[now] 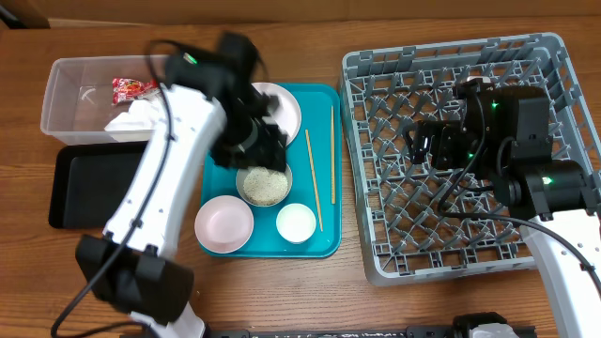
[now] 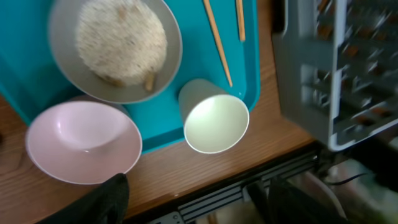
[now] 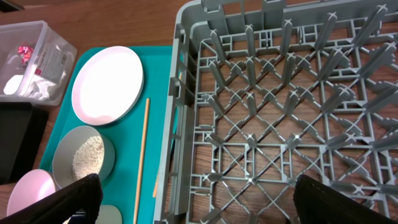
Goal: Sort waste into correct bins and load items into the dishwasher
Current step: 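Grasp the white cup on the teal tray with the left gripper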
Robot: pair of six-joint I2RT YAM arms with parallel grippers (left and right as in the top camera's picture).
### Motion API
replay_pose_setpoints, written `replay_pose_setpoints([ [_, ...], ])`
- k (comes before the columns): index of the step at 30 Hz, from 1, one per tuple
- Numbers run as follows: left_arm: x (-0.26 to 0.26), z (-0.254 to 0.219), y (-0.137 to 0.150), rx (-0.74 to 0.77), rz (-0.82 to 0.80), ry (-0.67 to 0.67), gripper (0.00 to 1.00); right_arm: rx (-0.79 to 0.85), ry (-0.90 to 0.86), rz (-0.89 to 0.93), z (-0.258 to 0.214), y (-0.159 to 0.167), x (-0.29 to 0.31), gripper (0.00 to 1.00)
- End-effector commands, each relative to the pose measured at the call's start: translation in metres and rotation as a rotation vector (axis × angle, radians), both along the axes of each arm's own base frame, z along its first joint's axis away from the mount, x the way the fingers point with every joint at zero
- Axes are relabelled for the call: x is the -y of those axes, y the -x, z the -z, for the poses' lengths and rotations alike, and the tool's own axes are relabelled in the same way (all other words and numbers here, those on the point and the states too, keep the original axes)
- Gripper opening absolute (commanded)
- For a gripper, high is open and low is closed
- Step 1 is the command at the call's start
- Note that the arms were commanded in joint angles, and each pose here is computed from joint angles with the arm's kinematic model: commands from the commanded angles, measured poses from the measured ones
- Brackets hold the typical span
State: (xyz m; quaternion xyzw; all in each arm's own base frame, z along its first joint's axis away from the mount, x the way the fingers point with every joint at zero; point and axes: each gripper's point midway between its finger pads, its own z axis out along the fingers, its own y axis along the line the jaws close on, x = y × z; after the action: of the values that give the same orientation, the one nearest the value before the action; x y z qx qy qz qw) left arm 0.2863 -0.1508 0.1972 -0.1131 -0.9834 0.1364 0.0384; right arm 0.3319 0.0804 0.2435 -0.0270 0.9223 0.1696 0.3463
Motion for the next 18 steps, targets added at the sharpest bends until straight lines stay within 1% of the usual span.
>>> replay_pose_setpoints([
  [1,-0.005,0.03,0.023,-0.004,0.034,-0.151,0.72,0.033,-0.006,0.004,-0.012,-0.004,0.002,1.0],
  [2,-0.007,0.041,0.027,-0.007,0.038,-0.194,0.68,0.033,-0.006,0.004,-0.012,-0.004,0.001,1.0],
  [3,-0.007,0.05,0.031,-0.015,0.048,-0.218,0.67,0.034,-0.006,0.004,-0.012,-0.004,0.001,1.0],
  [6,-0.004,0.078,0.041,-0.034,0.08,-0.238,0.59,0.033,-0.006,0.004,-0.012,-0.004,0.001,1.0],
  [9,-0.003,0.104,0.044,-0.032,0.093,-0.237,0.56,0.033,-0.006,0.004,-0.012,-0.004,0.001,1.0],
  [11,-0.003,0.113,0.044,-0.027,0.103,-0.233,0.51,0.033,-0.006,0.004,-0.012,-0.004,0.001,1.0],
  [12,-0.003,0.116,0.044,-0.023,0.107,-0.23,0.46,0.034,-0.006,0.004,-0.012,-0.004,0.001,1.0],
  [14,-0.001,0.119,0.043,-0.016,0.107,-0.218,0.41,0.033,-0.006,0.004,-0.012,-0.004,0.001,1.0],
  [15,0.002,0.121,0.04,-0.003,0.108,-0.209,0.36,0.033,-0.006,0.004,-0.012,-0.004,0.001,1.0],
  [18,0.006,0.124,0.036,0.018,0.107,-0.19,0.28,0.033,-0.006,0.004,-0.012,-0.004,0.001,1.0],
])
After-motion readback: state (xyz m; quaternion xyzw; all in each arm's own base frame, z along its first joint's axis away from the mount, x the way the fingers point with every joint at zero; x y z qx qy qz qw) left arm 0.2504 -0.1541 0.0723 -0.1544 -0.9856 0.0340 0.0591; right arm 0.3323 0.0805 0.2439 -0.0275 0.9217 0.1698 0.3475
